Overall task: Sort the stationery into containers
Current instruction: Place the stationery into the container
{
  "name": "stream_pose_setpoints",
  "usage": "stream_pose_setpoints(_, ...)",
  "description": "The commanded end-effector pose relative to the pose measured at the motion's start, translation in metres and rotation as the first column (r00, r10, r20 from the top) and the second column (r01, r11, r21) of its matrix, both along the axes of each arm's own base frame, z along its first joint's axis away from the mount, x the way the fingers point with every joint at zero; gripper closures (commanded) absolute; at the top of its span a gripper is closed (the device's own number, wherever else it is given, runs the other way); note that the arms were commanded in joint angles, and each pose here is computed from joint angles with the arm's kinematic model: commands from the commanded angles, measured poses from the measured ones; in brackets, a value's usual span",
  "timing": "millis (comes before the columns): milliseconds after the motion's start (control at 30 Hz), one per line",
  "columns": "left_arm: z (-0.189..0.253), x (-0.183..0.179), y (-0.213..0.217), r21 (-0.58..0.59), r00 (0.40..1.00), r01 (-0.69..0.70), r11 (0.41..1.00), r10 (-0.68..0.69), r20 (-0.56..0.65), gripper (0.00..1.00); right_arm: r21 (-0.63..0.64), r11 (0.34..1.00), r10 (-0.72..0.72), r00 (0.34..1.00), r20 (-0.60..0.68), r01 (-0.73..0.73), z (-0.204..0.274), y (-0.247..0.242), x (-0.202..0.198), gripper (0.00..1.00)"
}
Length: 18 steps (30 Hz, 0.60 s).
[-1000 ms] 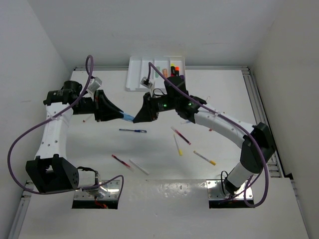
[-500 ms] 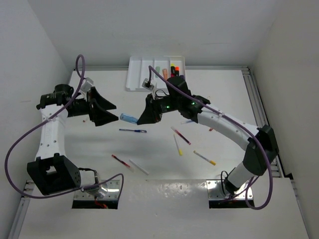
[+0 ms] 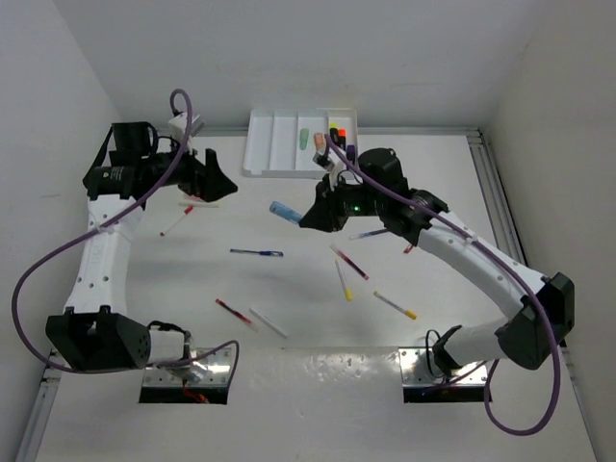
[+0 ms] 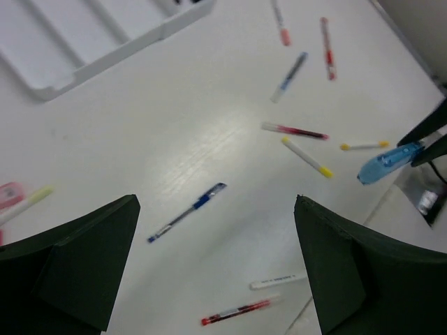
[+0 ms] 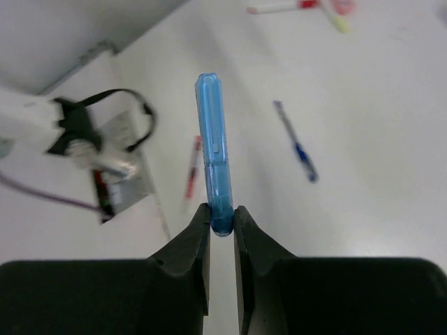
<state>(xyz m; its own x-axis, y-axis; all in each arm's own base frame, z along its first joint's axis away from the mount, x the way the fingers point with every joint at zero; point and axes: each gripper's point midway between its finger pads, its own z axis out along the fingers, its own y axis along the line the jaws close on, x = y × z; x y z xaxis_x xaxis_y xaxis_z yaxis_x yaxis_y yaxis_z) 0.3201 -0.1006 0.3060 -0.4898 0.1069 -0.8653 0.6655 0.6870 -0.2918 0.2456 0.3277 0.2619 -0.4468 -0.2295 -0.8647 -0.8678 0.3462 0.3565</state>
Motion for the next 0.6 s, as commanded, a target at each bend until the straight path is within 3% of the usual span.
stream_pose_setpoints(0, 0.046, 0.033, 0.039, 0.055, 0.914, -0.373, 0.926, 0.356, 0.197, 0.0, -0.097, 0.951, -0.286, 0.953, 0.097, 0.295, -0.013, -0.034, 0.057, 1.0)
stream_pose_setpoints(100, 0.075, 0.027, 0.056, 0.047, 0.812, -0.495, 0.868, 0.443, 0.381, 0.0, -0.147, 0.871, -0.449, 0.882, 0.144, 0.468, -0.022, -0.056, 0.102, 1.0)
stream_pose_setpoints(200, 0.075, 0.032, 0.075, 0.012, 0.7, -0.637, 0.771, 0.571, 0.428, 0.0, -0.149, 0.791, -0.585, 0.805, 0.097, 0.593, -0.032, -0.074, 0.155, 1.0)
stream_pose_setpoints(267, 0.075, 0.032, 0.079, -0.001, 0.664, -0.676, 0.737, 0.61, 0.431, 0.0, -0.134, 0.734, -0.665, 0.745, 0.058, 0.666, -0.042, -0.085, 0.197, 1.0)
stream_pose_setpoints(333, 0.073, 0.033, 0.075, 0.007, 0.674, -0.669, 0.743, 0.603, 0.428, 0.0, -0.128, 0.688, -0.715, 0.697, 0.046, 0.714, -0.048, -0.091, 0.228, 1.0)
stream_pose_setpoints(467, 0.069, 0.034, 0.061, 0.057, 0.717, -0.622, 0.781, 0.539, 0.441, 0.0, -0.077, 0.679, -0.729, 0.683, 0.044, 0.73, -0.064, -0.083, 0.283, 1.0)
stream_pose_setpoints(533, 0.084, 0.031, 0.063, 0.084, 0.671, -0.646, 0.759, 0.511, 0.538, 0.0, -0.078, 0.683, -0.724, 0.687, 0.065, 0.727, -0.078, -0.075, 0.303, 1.0)
stream_pose_setpoints(567, 0.087, 0.031, 0.083, 0.128, 0.607, -0.72, 0.682, 0.529, 0.593, 0.0, -0.056, 0.68, -0.727, 0.682, 0.075, 0.731, -0.073, -0.072, 0.314, 1.0)
